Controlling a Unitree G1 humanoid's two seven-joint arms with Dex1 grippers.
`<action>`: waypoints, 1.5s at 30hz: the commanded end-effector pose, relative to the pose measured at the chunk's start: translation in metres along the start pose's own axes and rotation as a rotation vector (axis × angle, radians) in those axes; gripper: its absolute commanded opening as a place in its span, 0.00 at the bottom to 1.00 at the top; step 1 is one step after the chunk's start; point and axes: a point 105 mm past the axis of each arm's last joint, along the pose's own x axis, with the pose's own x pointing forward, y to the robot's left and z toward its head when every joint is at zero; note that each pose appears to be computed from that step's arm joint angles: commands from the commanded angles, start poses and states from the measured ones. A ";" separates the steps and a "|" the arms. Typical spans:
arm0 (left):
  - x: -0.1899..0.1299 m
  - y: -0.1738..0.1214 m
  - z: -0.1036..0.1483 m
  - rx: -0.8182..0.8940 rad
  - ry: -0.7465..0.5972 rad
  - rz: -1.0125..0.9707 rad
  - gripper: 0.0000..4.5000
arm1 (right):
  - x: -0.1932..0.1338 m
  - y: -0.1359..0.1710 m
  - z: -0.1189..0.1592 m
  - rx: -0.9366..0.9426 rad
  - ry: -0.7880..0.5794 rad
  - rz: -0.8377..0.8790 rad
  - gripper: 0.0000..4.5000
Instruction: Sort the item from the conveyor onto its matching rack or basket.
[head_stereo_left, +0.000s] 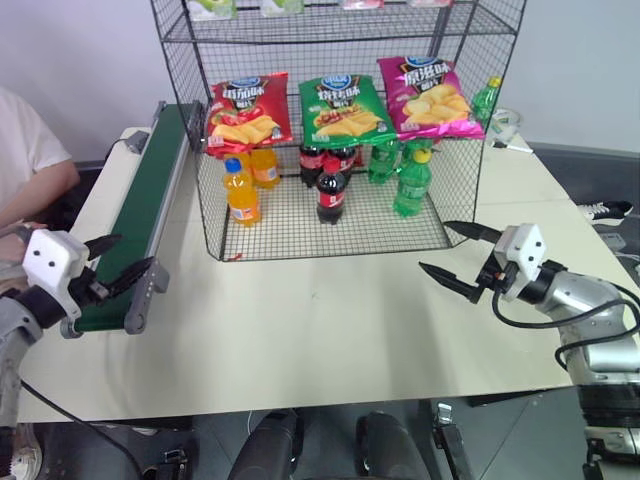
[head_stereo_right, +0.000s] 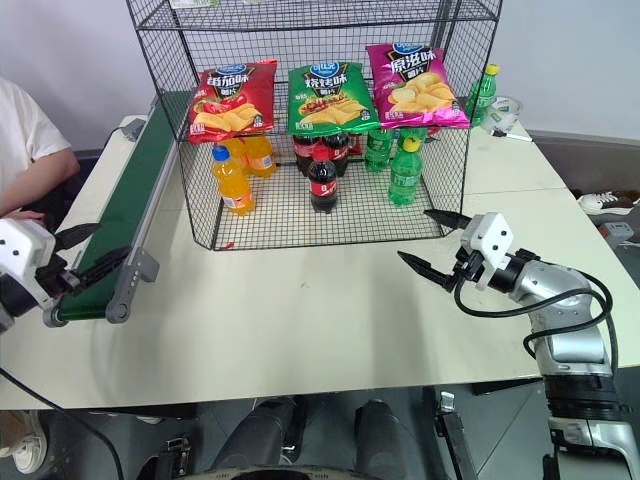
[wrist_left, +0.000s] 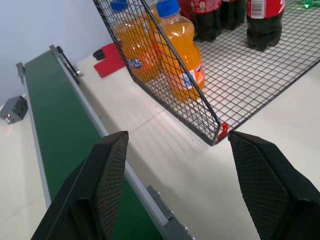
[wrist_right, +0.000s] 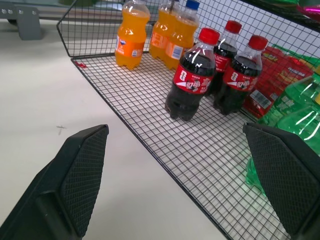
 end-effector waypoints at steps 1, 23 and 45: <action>-0.001 0.003 0.009 0.072 -0.041 0.012 0.74 | -0.003 -0.002 0.006 -0.042 -0.019 -0.010 1.00; 0.017 0.000 0.010 0.020 -0.083 -0.007 0.74 | -0.005 -0.014 0.006 -0.042 0.005 -0.075 1.00; 0.024 -0.002 0.008 0.028 -0.082 -0.021 0.74 | -0.017 -0.016 -0.015 -0.019 0.021 -0.093 1.00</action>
